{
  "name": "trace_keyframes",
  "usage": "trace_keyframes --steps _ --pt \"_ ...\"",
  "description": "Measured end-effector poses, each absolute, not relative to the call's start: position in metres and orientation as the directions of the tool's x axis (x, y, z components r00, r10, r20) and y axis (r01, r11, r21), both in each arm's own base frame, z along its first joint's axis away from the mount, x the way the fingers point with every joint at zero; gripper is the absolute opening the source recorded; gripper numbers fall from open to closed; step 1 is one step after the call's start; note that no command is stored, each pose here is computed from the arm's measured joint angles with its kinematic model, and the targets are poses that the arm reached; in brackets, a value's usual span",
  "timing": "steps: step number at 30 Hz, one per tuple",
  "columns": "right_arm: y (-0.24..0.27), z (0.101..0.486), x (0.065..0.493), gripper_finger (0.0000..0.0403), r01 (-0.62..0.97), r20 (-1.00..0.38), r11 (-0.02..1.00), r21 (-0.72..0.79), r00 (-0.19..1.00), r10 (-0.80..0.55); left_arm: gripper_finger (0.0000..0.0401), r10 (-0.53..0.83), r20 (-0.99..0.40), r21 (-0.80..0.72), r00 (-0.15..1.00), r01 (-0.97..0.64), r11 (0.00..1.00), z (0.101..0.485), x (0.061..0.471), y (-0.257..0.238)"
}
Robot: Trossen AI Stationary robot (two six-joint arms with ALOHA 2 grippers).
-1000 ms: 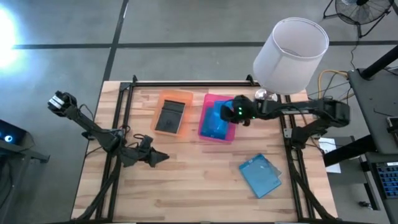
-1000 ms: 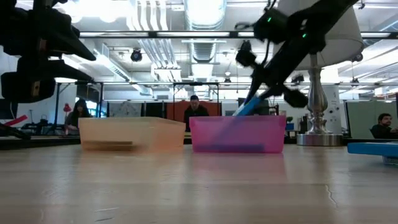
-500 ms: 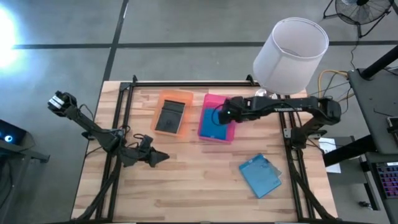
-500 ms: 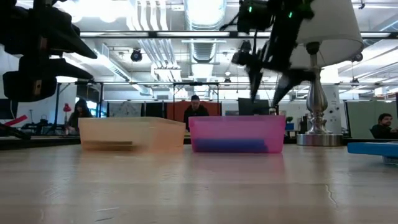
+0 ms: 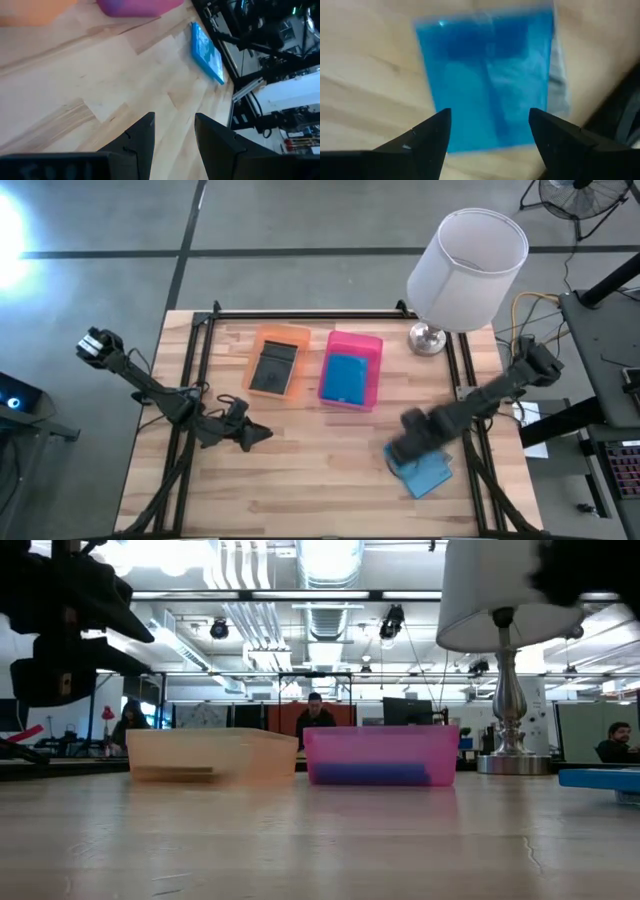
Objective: Pick & place jewel cases by type
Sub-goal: Put the blue CD case into the pink bin
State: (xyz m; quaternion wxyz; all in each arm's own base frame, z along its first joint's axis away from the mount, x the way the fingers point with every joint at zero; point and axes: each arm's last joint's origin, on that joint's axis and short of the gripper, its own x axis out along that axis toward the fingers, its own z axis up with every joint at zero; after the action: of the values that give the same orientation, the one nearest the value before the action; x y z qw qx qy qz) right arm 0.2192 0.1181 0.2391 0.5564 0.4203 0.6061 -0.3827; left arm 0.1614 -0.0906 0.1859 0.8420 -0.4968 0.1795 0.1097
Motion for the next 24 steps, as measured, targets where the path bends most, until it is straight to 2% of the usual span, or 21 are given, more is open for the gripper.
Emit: trace_keyframes --steps 5,8,14,16,19,22,24 --pt "0.154 0.208 0.186 0.0258 0.988 -0.989 0.126 -0.092 -0.106 0.107 0.0122 0.015 -0.414 -0.797 0.91 -0.371 0.476 0.185 0.163 -0.088" --pt "0.166 0.193 0.17 0.0261 0.992 -0.993 0.102 -0.075 -0.084 0.087 0.0122 -0.009 -0.408 -0.809 0.913 -0.357 0.466 0.187 0.164 -0.089" --pt "0.159 0.165 0.148 0.0267 0.986 -0.992 0.113 -0.124 -0.125 0.009 0.0122 -0.042 -0.371 -0.844 0.928 -0.318 0.432 0.193 0.167 -0.091" --pt "0.158 0.158 0.146 0.0267 0.983 -0.996 0.17 -0.066 -0.076 0.055 0.0122 -0.044 -0.365 -0.851 0.93 -0.314 0.42 0.196 0.168 -0.092" --pt "0.159 0.148 0.151 0.0264 0.972 -0.986 0.211 0.106 0.076 0.147 0.0122 -0.046 -0.354 -0.86 0.934 -0.306 0.409 0.2 0.17 -0.093" --pt "0.16 0.148 0.156 0.0258 0.956 -0.961 0.155 0.249 0.224 0.159 0.0122 -0.046 -0.348 -0.864 0.936 -0.301 0.404 0.204 0.173 -0.095" --pt "0.161 0.152 0.167 0.0255 0.917 -0.919 0.1 0.386 0.373 0.13 0.0122 -0.046 -0.348 -0.864 0.936 -0.301 0.404 0.205 0.174 -0.096"
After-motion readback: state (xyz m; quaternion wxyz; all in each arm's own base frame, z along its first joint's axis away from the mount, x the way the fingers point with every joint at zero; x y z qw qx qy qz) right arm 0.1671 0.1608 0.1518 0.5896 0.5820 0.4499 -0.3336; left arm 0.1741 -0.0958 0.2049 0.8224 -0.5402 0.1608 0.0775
